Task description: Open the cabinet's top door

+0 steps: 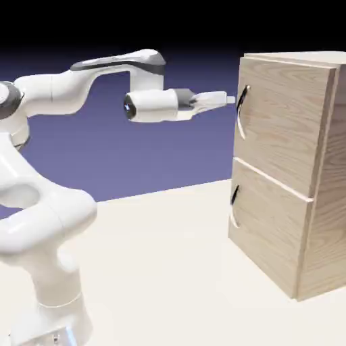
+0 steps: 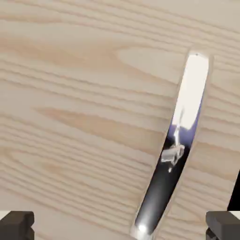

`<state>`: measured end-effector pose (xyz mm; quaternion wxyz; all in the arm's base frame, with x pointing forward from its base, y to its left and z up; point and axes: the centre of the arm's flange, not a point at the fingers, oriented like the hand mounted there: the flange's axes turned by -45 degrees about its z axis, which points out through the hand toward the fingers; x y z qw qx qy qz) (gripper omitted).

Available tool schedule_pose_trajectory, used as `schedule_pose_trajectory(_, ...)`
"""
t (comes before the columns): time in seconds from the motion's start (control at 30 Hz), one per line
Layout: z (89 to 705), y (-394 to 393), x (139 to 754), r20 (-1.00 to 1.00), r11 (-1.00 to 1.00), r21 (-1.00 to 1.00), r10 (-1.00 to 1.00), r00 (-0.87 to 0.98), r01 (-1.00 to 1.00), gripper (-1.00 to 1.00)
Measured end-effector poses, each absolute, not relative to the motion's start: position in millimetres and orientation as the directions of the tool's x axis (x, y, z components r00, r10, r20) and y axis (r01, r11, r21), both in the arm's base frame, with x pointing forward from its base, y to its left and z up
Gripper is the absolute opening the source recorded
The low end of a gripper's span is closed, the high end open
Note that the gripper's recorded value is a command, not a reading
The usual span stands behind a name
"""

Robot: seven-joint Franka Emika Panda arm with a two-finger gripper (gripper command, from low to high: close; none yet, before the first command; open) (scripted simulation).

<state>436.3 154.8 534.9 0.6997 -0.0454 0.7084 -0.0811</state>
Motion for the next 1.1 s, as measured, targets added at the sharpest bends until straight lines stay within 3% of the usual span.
schedule_pose_trajectory(0.13, 507.4, 171.0, 452.4, -1.000, 0.999, 0.000, 0.000, 0.000, 0.054, 0.00)
schedule_pose_trajectory(0.3, 507.4, 169.4, 493.3, -1.000, 0.999, -0.001, -0.001, 0.000, 0.054, 0.00)
schedule_pose_trajectory(0.33, 507.4, 168.4, 502.3, -1.000, 0.999, 0.000, 0.000, 0.000, 0.054, -1.00)
schedule_pose_trajectory(1.1, 507.5, 119.0, 419.7, -1.000, 0.973, 0.001, 0.000, 0.000, -0.232, -1.00)
